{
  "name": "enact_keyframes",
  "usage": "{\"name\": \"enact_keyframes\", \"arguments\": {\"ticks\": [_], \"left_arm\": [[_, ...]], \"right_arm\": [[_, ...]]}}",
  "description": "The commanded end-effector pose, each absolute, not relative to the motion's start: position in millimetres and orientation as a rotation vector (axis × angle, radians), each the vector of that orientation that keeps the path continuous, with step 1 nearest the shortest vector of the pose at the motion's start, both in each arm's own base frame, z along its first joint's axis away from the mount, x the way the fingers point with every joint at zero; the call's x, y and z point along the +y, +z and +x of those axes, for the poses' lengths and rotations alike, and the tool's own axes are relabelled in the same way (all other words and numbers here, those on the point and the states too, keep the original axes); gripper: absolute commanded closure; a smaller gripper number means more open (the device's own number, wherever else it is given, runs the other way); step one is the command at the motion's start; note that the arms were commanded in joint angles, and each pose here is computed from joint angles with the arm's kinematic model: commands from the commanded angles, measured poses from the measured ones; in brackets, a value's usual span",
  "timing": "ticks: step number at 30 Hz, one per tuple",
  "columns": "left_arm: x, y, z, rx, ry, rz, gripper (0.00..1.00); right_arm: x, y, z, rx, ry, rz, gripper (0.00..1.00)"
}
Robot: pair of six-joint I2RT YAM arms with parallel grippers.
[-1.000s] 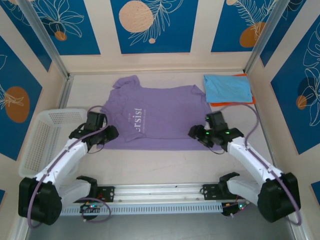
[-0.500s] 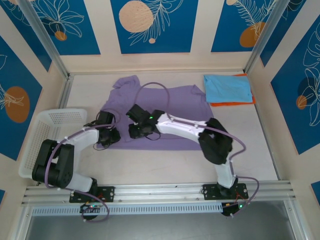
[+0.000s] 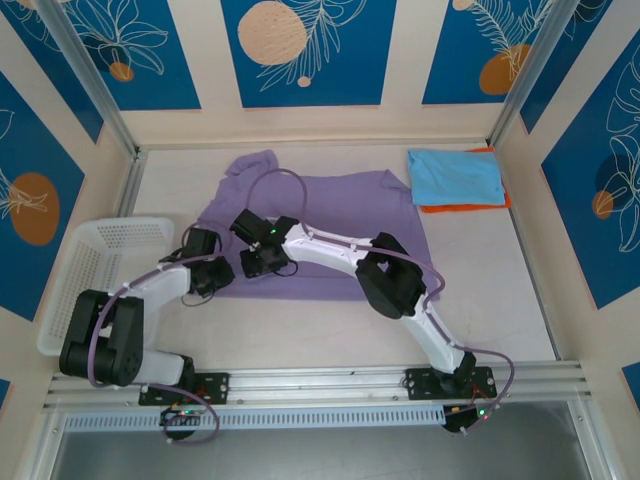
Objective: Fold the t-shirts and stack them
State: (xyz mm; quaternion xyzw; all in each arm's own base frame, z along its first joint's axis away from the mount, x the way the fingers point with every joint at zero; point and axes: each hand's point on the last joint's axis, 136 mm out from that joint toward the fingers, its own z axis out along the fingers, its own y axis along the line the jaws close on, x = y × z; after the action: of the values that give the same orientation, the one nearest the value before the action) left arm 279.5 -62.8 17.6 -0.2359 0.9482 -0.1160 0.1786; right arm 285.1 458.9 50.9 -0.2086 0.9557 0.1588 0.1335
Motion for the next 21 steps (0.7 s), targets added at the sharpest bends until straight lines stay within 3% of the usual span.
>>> {"name": "enact_keyframes", "arguments": {"ticks": [1, 13, 21], "left_arm": [[-54, 6, 263, 2.717, -0.305, -0.744, 0.9], [-56, 8, 262, 2.705, -0.366, -0.768, 0.9], [-51, 9, 262, 2.69, -0.358, -0.788, 0.9]], "right_arm": [[469, 52, 276, 2.749, 0.454, -0.673, 0.63], [483, 33, 277, 2.722, 0.362, -0.752, 0.58], [482, 14, 277, 2.746, 0.317, -0.758, 0.65]]}}
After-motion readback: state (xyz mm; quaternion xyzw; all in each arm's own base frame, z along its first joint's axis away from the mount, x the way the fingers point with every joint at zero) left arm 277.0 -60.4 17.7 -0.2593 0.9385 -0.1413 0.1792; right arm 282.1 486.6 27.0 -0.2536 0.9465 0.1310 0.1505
